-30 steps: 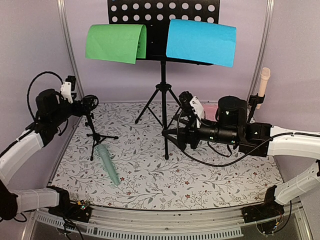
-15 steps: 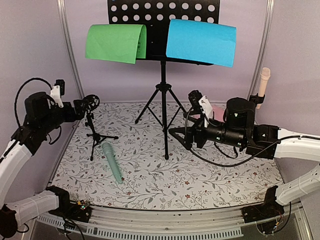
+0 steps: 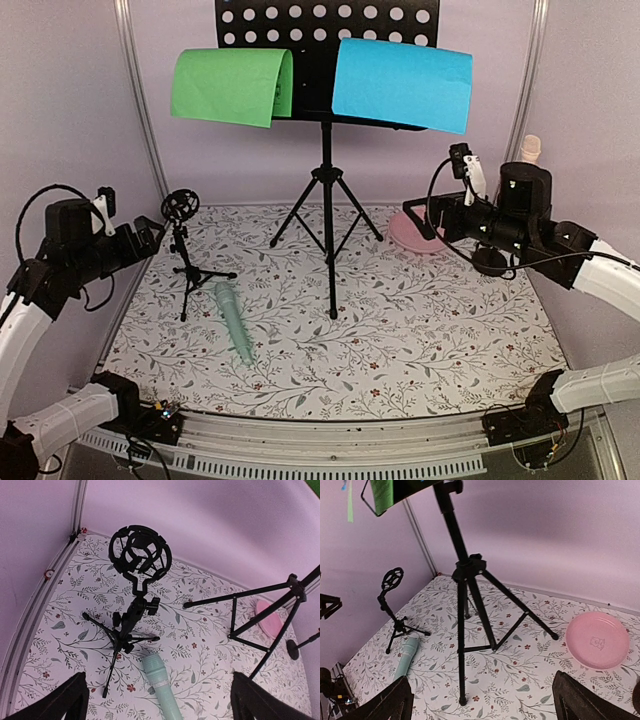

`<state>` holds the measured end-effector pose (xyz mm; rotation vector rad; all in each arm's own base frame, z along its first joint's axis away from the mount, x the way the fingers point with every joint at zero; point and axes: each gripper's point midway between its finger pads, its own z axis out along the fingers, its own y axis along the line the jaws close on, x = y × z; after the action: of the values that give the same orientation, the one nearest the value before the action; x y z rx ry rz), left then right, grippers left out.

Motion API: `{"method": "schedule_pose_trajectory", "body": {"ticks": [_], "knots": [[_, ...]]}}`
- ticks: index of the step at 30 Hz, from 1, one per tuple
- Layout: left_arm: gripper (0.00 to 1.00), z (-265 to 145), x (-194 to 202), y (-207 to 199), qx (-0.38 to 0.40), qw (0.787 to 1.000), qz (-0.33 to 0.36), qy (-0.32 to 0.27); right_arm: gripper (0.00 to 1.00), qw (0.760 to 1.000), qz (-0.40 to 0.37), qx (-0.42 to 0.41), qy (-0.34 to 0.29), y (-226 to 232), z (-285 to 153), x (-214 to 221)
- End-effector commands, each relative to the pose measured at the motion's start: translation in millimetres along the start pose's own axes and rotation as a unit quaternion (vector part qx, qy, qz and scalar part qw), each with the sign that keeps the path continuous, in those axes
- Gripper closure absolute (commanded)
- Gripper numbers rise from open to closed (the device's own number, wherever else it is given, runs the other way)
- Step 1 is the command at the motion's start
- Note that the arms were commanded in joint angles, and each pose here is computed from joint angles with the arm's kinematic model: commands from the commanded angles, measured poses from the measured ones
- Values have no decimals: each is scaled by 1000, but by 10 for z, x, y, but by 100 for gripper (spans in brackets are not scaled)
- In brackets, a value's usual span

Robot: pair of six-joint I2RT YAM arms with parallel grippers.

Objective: Pack up the instrument practice props

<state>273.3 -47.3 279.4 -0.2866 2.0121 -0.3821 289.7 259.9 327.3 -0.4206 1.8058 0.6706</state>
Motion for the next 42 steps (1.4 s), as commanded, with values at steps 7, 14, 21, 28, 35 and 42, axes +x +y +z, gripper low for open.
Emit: {"method": "schedule_pose_trajectory", "body": {"ticks": [7,14,21,28,35,42], "knots": [[1,-135,234,186,-26,1000,6,7,1,979,50,198,-4,-1255,-464,-277],[1,-185,368,268,-29,1000,-1,5,1,950,135,281,12,-2011,-703,-30],[1,-182,375,345,-40,999,-8,-17,1,913,225,340,5,-2590,-936,223],[1,-122,427,349,-41,999,-11,-1,1,895,242,373,18,-2857,-926,463],[1,-133,397,406,-46,999,-13,-8,9,918,216,329,-37,-2934,-681,695],[1,-200,323,439,-44,998,-17,-33,17,927,160,327,-88,-3100,-562,818]]}}
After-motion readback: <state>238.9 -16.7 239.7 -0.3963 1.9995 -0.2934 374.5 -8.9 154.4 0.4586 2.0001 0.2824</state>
